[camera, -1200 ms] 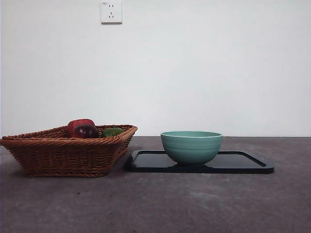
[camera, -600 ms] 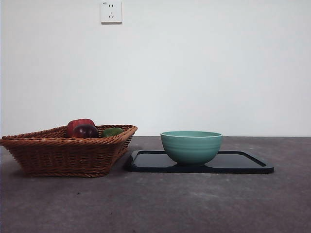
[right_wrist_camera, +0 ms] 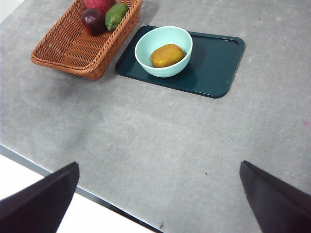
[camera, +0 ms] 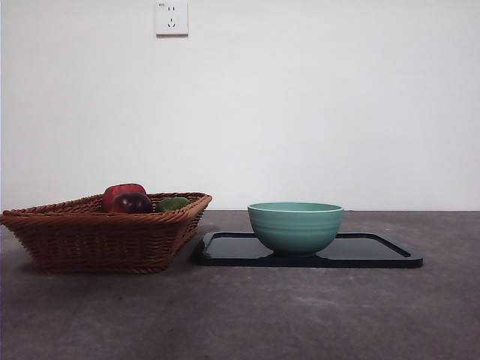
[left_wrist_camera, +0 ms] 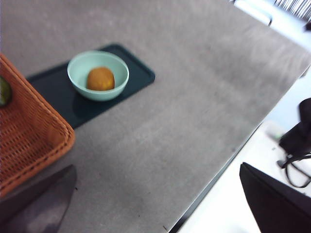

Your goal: Pick up the wifruite, put it on the bowl, pick up the plate, put it on desk

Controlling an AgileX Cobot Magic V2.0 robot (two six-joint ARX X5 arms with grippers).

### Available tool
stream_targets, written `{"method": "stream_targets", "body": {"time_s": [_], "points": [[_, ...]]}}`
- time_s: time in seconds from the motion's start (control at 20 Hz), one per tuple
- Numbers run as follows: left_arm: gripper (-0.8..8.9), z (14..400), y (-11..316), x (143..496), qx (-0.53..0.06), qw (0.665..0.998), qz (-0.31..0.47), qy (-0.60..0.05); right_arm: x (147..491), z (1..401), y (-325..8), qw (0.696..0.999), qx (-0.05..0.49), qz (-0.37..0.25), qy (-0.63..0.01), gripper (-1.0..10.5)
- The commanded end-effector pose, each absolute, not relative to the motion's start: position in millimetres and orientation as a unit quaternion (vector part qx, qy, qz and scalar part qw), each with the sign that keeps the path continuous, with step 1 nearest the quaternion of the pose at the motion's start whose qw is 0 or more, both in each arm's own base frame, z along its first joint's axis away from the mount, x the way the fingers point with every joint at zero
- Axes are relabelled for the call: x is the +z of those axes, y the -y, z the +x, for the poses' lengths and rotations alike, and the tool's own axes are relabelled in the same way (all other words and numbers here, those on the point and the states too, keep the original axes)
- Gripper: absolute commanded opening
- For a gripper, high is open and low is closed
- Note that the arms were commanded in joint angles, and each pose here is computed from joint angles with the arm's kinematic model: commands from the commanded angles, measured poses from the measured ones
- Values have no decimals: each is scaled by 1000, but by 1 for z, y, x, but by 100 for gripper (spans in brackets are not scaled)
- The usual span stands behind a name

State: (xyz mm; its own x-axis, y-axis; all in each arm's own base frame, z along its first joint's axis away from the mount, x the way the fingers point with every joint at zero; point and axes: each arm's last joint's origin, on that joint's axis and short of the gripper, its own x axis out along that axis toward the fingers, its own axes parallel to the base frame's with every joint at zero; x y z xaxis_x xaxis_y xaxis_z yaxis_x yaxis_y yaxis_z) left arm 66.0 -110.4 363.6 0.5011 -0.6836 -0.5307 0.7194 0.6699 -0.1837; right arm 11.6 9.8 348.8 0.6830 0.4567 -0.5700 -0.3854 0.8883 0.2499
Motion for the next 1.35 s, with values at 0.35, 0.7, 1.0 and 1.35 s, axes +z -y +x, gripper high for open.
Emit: {"method": "stream_targets", "body": {"time_s": [0.35,0.7,1.0,1.35], "points": [[655,134,217,363,-372,846,90,-371,351,11,-10,917,232,59,-319,556],[655,209,287,349,-348,816,141,-439,351,11,-10,917,233,59,-318,556],[655,275,317,335,-333,799,155,-475,351,11,-10,918,234,54,-317,556],[654,340,331,297,-335,792,156,-486,351,11,-10,918,235,51,-317,556]]}}
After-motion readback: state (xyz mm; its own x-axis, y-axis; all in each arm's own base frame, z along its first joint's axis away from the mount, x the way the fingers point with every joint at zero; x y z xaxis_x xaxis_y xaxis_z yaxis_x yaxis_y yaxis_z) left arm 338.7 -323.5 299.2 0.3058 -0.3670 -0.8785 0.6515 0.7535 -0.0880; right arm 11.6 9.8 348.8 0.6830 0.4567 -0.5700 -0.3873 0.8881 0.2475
